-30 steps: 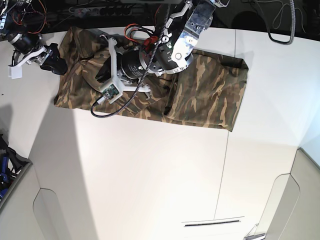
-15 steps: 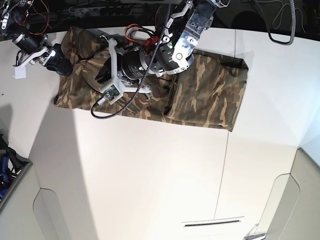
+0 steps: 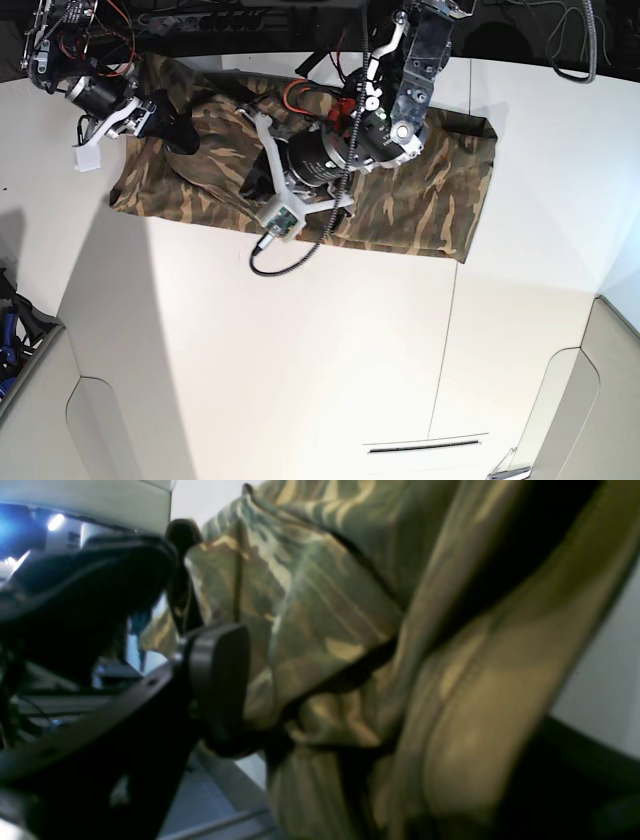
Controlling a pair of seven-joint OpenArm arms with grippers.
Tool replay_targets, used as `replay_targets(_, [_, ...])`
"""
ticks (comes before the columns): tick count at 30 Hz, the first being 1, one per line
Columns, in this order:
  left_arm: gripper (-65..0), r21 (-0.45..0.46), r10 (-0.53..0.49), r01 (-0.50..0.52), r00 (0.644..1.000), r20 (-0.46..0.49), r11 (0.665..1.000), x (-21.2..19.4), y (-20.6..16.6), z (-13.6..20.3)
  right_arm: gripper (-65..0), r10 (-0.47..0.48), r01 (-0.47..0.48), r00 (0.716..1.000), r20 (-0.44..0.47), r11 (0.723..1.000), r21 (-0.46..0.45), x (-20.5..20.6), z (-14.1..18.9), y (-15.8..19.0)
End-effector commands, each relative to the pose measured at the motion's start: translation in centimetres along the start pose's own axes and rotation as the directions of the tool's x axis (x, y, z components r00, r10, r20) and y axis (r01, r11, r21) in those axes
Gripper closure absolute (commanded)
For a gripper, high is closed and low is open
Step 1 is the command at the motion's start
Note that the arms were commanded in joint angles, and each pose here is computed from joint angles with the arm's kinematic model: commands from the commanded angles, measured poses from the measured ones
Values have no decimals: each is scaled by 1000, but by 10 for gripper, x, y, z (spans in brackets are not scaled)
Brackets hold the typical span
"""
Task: Fold the T-shirt properly
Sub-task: 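Open the left gripper and withdraw it from the folded shirt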
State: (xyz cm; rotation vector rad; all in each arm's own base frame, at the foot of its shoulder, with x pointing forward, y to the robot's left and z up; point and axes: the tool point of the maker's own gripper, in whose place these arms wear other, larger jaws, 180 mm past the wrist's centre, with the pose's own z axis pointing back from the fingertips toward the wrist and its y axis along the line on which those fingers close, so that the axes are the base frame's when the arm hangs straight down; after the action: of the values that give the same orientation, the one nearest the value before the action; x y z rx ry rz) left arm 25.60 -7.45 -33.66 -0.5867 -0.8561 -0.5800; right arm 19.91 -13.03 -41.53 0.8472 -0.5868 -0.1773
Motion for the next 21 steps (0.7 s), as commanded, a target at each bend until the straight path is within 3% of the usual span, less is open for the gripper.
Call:
replay_targets(1, [-54, -18, -4, 5, 998, 61, 1000, 16, 2, 5, -446, 22, -24, 999, -49, 999, -41, -5, 1, -7])
replay_targets(3, [-54, 0, 10, -10, 998, 60, 1000, 12, 16, 13, -367, 36, -38, 998, -49, 998, -46, -1, -1, -7])
replay_targets(7, [-54, 74, 22, -26, 999, 48, 997, 3, 51, 28, -18, 62, -66, 996, -56, 996, -67, 5, -3, -10])
replay_targets(15, [-54, 189, 88, -103, 992, 88, 977, -1, 117, 77, 0, 127, -131, 991, -47, 986, -102, 31, 4, -18])
replay_targets(21, [-54, 281, 141, -178, 979, 147, 943, -4, 163, 125, 0, 187, -187, 982, -19, 962, -197, 67, 37, -42])
